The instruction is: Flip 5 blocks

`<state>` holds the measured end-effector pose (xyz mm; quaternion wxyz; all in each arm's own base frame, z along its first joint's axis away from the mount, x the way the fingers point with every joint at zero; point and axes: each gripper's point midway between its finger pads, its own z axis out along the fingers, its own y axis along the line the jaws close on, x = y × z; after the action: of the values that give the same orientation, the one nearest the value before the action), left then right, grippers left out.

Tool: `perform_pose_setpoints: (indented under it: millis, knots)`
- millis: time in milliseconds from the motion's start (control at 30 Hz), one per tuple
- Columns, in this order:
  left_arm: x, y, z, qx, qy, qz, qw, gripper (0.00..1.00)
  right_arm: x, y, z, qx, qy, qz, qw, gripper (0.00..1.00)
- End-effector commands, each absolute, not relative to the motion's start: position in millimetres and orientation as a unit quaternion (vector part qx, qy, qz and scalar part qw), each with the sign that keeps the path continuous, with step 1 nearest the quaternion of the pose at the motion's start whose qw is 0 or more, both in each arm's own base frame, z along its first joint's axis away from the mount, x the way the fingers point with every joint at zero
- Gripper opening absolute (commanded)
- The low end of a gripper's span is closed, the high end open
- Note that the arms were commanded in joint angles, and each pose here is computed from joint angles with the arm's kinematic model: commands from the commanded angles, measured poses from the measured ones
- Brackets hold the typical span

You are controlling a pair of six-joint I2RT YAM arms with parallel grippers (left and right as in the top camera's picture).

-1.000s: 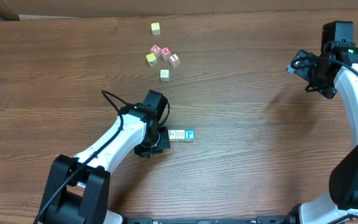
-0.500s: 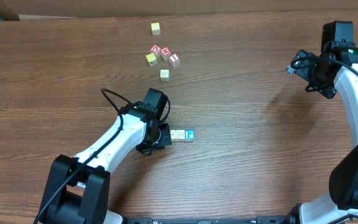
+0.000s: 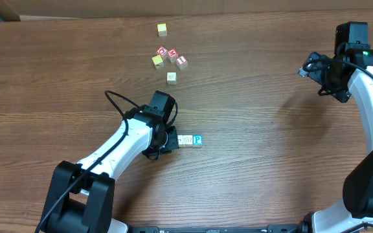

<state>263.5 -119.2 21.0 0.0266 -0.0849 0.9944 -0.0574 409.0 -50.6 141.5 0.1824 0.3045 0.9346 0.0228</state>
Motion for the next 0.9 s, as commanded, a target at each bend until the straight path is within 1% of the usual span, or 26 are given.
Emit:
perform_pose_setpoints:
  millis: [0,200,433,533,867]
  knots:
    - [261.5,-117.1,17.1,-0.096,0.994,-0.050,0.023,0.04,412.7,-51.9,152.4,0.302,0.932,0.025,0.199,1.00]
    - [258.0,-111.2,29.0,-0.067,0.997,-0.036,0.009,0.04,412.7,-51.9,152.4,0.302,0.932,0.025,0.199,1.00]
    - [284.8,-84.8,54.2,-0.078,0.994,0.035,0.062,0.04,412.7,-51.9,152.4,0.302,0.932,0.025,0.199,1.00]
    - [289.9,-77.3,51.1,-0.079,0.992,0.058,0.074,0.04,412.7,-51.9,152.4,0.302,0.932,0.025,0.199,1.00]
    - [293.0,-78.8,20.6,-0.077,0.993,0.069,0.050,0.04,412.8,-51.9,152.5,0.302,0.932,0.025,0.199,1.00]
